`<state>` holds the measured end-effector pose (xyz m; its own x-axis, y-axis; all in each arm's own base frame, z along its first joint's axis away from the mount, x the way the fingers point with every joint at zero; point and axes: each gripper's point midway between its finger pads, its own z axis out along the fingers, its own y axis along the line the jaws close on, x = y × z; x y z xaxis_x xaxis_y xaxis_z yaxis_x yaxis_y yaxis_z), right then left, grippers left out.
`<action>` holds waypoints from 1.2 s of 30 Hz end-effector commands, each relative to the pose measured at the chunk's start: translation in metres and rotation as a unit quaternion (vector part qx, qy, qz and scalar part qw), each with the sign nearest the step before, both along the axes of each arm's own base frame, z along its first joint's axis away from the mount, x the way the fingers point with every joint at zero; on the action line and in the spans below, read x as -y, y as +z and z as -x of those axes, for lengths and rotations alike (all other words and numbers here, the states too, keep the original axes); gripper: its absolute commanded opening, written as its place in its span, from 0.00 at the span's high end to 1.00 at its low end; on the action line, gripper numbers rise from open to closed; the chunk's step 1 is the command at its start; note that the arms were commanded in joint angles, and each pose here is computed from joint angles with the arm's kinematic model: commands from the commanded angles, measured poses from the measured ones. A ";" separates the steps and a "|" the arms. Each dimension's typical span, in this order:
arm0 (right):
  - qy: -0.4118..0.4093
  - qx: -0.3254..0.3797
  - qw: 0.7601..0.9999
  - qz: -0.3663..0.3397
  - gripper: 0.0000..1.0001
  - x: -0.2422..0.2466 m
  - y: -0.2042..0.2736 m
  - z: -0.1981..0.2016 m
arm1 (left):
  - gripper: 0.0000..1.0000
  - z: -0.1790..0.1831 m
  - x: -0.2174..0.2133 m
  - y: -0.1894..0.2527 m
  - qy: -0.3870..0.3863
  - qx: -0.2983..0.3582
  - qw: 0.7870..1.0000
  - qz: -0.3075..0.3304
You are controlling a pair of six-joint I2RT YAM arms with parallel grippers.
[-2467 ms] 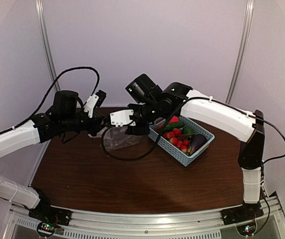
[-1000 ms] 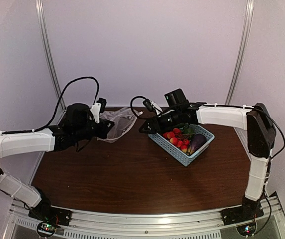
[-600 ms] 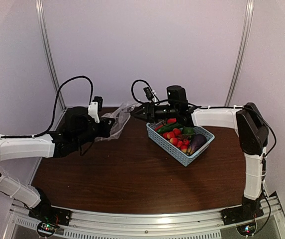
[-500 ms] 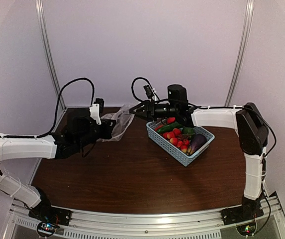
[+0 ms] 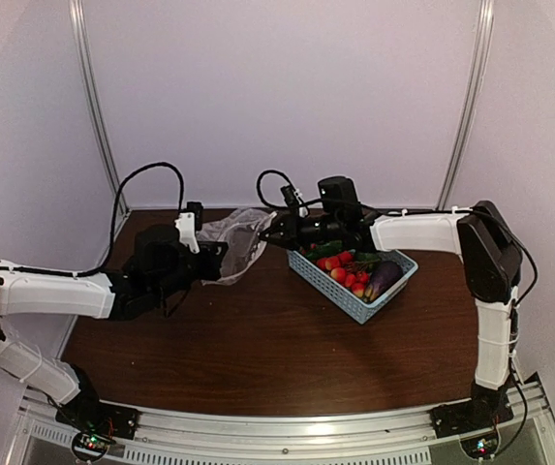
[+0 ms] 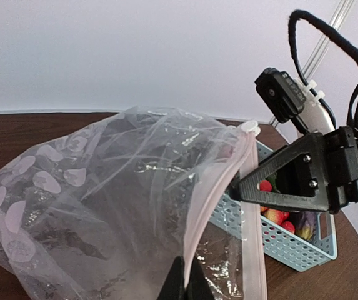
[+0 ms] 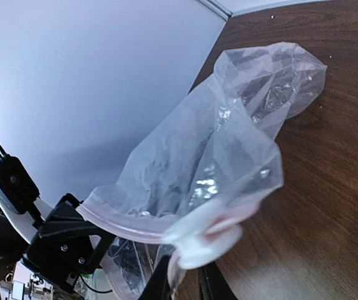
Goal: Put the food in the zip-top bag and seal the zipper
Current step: Pass from the right arm to the left, then open the zipper food storage bag at the center of the board.
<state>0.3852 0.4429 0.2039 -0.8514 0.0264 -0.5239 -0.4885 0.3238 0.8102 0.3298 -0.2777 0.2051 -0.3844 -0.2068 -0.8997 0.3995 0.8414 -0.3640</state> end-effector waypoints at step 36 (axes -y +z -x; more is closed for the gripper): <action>-0.007 0.021 0.999 0.027 1.00 -0.011 0.025 0.026 | 0.51 -0.012 0.014 -0.026 0.034 -0.061 0.963 -0.260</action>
<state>0.3653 0.4545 0.2063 -0.8260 -0.0139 -0.5635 -0.5127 0.4340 0.7408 0.3327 -0.2939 0.1724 -0.5130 0.2336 -0.8260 0.3572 0.9331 0.0421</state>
